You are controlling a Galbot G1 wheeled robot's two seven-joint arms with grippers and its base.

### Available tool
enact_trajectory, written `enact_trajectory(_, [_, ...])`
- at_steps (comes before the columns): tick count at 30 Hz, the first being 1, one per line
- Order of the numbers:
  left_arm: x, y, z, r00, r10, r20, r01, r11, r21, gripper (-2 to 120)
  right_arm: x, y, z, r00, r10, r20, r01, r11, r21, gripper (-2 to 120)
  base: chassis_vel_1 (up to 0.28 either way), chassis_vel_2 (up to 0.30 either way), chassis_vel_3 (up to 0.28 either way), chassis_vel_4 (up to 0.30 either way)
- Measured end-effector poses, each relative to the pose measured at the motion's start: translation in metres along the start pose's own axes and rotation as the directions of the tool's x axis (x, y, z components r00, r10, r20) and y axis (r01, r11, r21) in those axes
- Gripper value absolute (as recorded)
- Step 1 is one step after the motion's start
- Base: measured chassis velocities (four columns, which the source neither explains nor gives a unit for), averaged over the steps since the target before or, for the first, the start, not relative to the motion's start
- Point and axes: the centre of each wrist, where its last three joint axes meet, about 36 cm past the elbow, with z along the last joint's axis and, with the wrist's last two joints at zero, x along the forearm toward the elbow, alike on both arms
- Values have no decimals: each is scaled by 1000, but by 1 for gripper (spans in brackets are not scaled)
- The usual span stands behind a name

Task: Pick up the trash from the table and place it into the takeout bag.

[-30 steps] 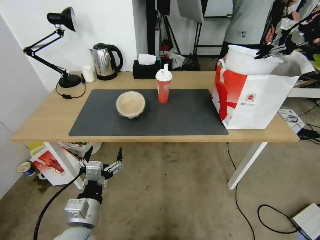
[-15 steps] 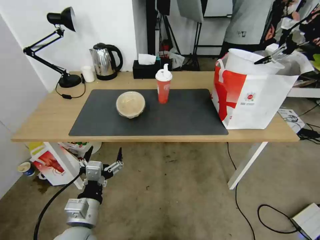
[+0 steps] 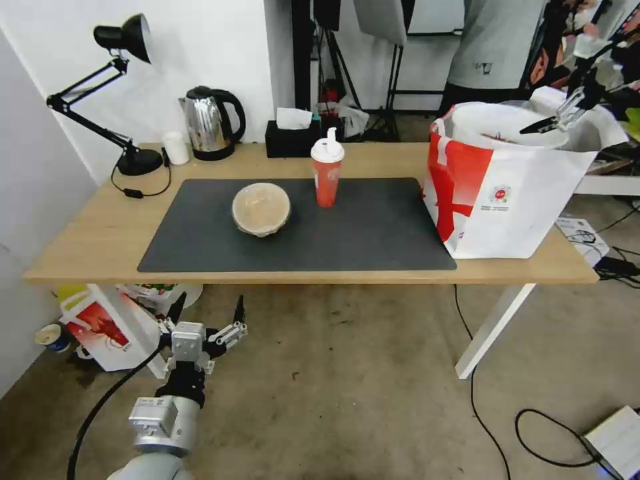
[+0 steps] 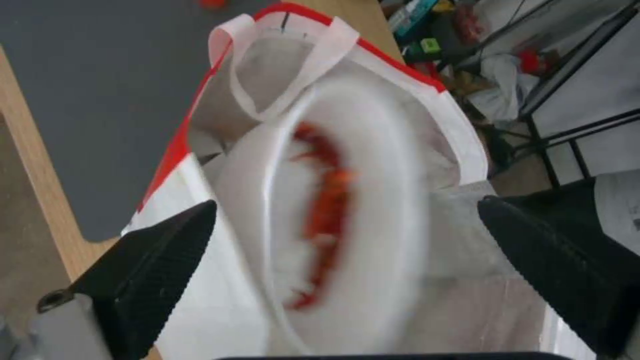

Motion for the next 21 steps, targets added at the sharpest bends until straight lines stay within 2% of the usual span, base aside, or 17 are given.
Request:
enact_trajectory(17, [0,0,0,1000,0,0,0,1000,0,100,5,7,-7,998,2,64,0,999,-37,100,0,0,0,0])
enact_trajectory(21, [0,0,0,1000,0,0,0,1000,0,100,4,14,-14,991,39,125,-32,998,-58,100,0,0,0,0])
